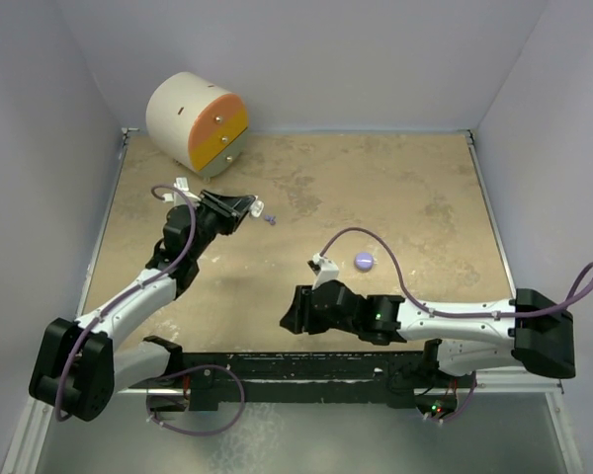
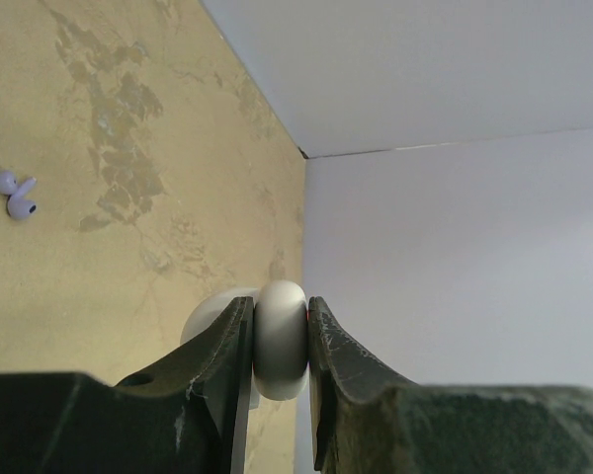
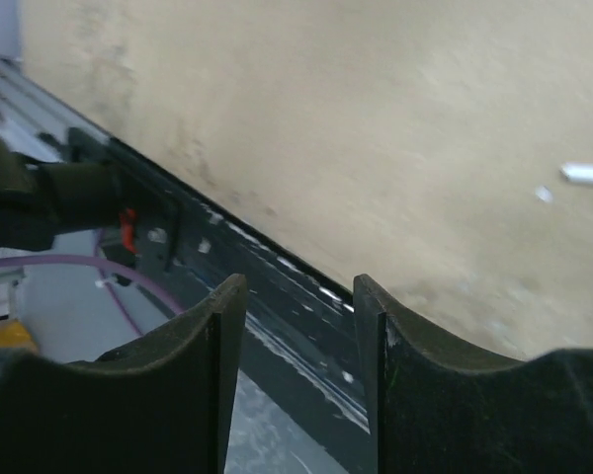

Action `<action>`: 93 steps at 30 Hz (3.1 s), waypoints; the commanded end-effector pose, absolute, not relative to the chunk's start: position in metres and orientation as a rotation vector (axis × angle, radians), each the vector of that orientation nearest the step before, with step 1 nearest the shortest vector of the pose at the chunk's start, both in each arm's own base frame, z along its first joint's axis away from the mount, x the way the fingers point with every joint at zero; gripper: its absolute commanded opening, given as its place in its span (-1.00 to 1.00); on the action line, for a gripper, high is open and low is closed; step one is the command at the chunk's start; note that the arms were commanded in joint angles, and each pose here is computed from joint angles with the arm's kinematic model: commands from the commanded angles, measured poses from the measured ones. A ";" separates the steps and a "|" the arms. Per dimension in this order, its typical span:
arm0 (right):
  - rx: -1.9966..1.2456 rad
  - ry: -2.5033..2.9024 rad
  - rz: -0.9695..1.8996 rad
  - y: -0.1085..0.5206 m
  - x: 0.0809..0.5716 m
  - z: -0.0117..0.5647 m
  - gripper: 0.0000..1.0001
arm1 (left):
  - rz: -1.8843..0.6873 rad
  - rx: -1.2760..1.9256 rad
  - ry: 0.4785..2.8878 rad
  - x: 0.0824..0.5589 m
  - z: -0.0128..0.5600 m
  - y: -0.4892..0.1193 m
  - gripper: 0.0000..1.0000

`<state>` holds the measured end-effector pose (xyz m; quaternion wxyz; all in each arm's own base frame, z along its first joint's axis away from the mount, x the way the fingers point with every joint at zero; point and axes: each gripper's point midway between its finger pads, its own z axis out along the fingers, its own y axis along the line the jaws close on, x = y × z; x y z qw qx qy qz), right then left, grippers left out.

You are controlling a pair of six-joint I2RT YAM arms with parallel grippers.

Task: Insert the wireless bluetooth earbuds into the charging case
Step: Adjust the earbud at the center of the board.

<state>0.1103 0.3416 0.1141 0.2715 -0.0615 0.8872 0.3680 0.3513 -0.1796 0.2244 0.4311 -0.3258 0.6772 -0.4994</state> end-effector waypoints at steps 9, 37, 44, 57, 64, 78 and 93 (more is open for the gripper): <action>0.201 2.470 0.978 0.290 0.100 0.081 0.17 | -1.247 -0.748 1.690 0.341 0.239 -0.187 -1.00; 0.487 2.426 0.876 0.277 0.149 0.061 0.56 | -1.314 -0.696 1.700 0.354 0.247 -0.204 -1.00; 0.492 2.417 0.878 0.273 0.158 0.057 0.56 | -1.312 -0.686 1.715 0.358 0.244 -0.208 -1.00; 0.447 2.447 0.846 0.278 0.168 0.045 0.57 | -1.313 -0.691 1.725 0.357 0.238 -0.208 -1.00; 0.411 2.437 0.829 0.288 0.184 0.040 0.57 | -1.308 -0.689 1.733 0.359 0.238 -0.205 -1.00; 0.253 2.418 0.705 0.306 0.247 0.030 0.56 | -1.255 -0.708 1.718 0.363 0.241 -0.191 -1.00; 0.087 2.524 0.390 0.291 0.207 0.029 0.54 | -1.260 -0.716 1.697 0.357 0.242 -0.187 -1.00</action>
